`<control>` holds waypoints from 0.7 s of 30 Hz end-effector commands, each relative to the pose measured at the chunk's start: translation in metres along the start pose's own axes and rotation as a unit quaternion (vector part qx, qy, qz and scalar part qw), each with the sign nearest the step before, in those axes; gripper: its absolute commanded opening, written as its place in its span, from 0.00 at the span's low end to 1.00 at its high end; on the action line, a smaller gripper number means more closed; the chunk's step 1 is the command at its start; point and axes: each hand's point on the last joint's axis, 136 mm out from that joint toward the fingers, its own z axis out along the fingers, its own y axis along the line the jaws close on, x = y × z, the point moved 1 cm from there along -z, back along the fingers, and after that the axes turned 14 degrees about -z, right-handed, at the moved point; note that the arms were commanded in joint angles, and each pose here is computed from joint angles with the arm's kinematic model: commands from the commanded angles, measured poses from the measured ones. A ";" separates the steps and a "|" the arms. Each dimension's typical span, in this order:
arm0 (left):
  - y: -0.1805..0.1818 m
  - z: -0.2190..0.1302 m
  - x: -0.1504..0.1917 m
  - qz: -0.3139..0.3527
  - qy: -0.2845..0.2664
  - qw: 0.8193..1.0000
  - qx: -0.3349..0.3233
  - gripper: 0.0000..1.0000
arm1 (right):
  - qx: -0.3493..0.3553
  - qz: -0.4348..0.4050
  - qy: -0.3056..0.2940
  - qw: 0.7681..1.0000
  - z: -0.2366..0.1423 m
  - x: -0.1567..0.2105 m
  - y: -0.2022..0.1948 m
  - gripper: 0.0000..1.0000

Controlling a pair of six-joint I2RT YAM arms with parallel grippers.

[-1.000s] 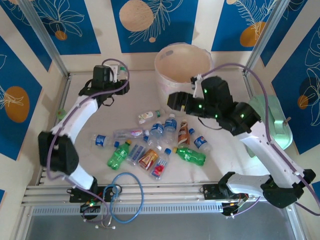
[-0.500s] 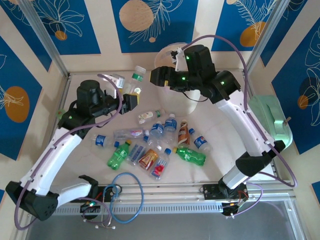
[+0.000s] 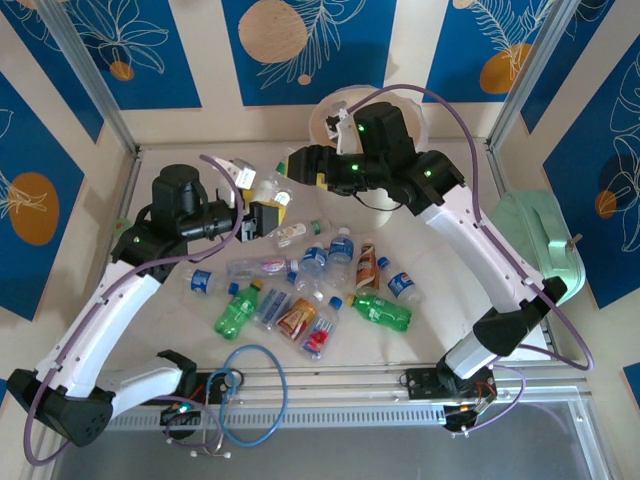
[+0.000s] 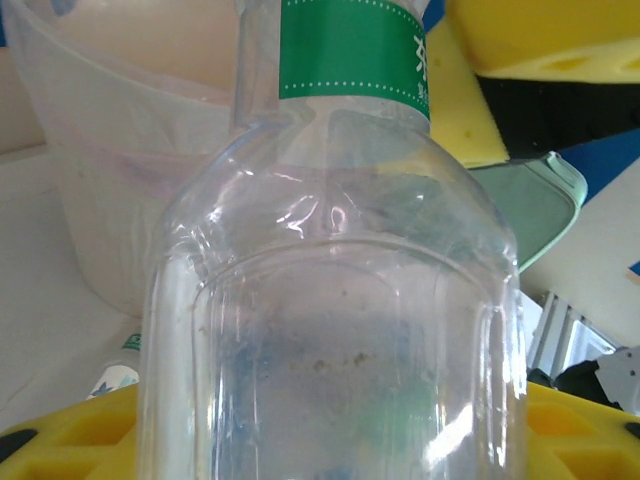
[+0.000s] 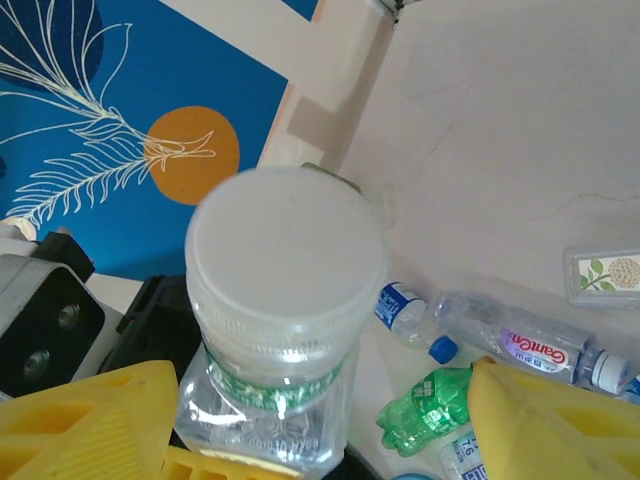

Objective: Put the plastic bottles in the bin

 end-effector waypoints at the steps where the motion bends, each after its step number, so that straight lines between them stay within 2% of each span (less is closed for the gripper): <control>1: -0.019 -0.005 0.005 0.021 0.012 0.999 0.041 0.52 | -0.015 -0.003 -0.006 1.000 0.002 -0.006 0.008 0.76; 12: -0.020 -0.006 0.011 0.032 0.018 0.998 0.048 0.51 | -0.010 -0.007 -0.005 1.000 0.011 -0.008 0.004 0.68; 18: -0.020 -0.005 0.009 0.035 0.017 0.998 0.046 0.52 | -0.013 -0.011 -0.003 1.000 0.013 -0.008 0.006 0.56; 21: -0.019 -0.005 0.009 0.033 0.014 0.998 0.046 0.56 | -0.012 -0.013 -0.003 1.000 0.012 -0.008 0.006 0.46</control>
